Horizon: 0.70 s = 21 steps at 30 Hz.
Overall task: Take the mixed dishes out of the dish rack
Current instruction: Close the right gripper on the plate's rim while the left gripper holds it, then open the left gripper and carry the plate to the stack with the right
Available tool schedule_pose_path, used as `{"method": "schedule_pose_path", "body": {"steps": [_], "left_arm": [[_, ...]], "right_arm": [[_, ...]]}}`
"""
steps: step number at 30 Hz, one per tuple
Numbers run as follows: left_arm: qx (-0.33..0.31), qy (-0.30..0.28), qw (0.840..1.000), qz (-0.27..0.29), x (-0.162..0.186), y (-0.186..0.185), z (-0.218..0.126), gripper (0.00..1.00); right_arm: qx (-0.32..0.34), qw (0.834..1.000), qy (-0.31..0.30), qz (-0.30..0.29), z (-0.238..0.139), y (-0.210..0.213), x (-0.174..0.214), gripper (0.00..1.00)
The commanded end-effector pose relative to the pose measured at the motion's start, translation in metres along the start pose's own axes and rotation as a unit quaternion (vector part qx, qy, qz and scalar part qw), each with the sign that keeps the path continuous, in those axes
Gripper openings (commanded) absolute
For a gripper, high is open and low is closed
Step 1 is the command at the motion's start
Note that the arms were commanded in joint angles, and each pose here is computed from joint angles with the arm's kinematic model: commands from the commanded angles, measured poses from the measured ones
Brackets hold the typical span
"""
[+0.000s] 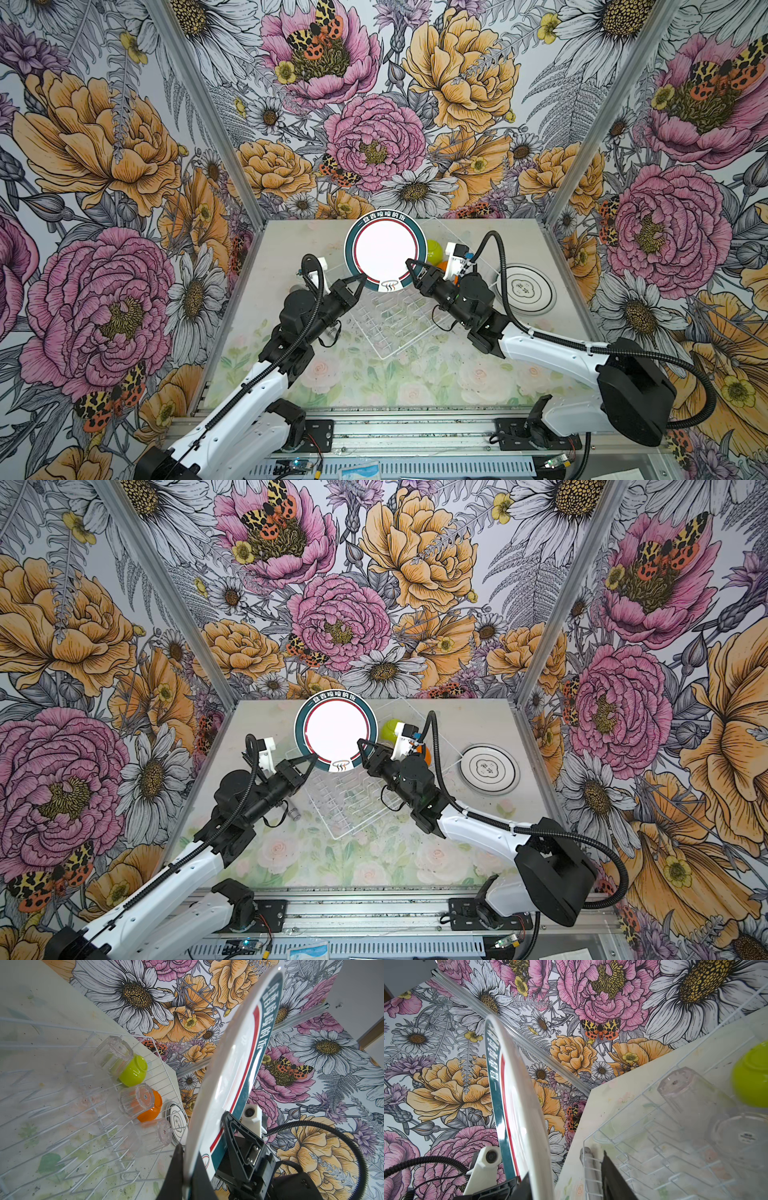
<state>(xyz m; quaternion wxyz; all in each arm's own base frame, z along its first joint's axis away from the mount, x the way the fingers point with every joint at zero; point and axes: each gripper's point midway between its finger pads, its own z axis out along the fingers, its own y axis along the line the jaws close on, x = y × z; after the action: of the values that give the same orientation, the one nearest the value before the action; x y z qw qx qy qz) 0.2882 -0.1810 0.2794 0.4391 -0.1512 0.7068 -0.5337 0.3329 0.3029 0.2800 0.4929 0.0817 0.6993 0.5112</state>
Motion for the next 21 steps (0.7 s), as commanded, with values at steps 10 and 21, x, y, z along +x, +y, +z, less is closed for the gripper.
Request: {"method": "schedule_pose_path", "body": {"steps": [10,21], "left_arm": [[0.057,0.004,0.998,0.018,-0.004,-0.034,0.008,0.0],[0.031,0.002,0.999,0.031,-0.005,-0.022,0.009,0.0]], "right_arm": [[-0.016,1.0,-0.014,0.014,0.003,0.007,-0.005,0.26],[-0.032,0.999,0.01,0.026,0.007,0.008,0.005,0.01]]}}
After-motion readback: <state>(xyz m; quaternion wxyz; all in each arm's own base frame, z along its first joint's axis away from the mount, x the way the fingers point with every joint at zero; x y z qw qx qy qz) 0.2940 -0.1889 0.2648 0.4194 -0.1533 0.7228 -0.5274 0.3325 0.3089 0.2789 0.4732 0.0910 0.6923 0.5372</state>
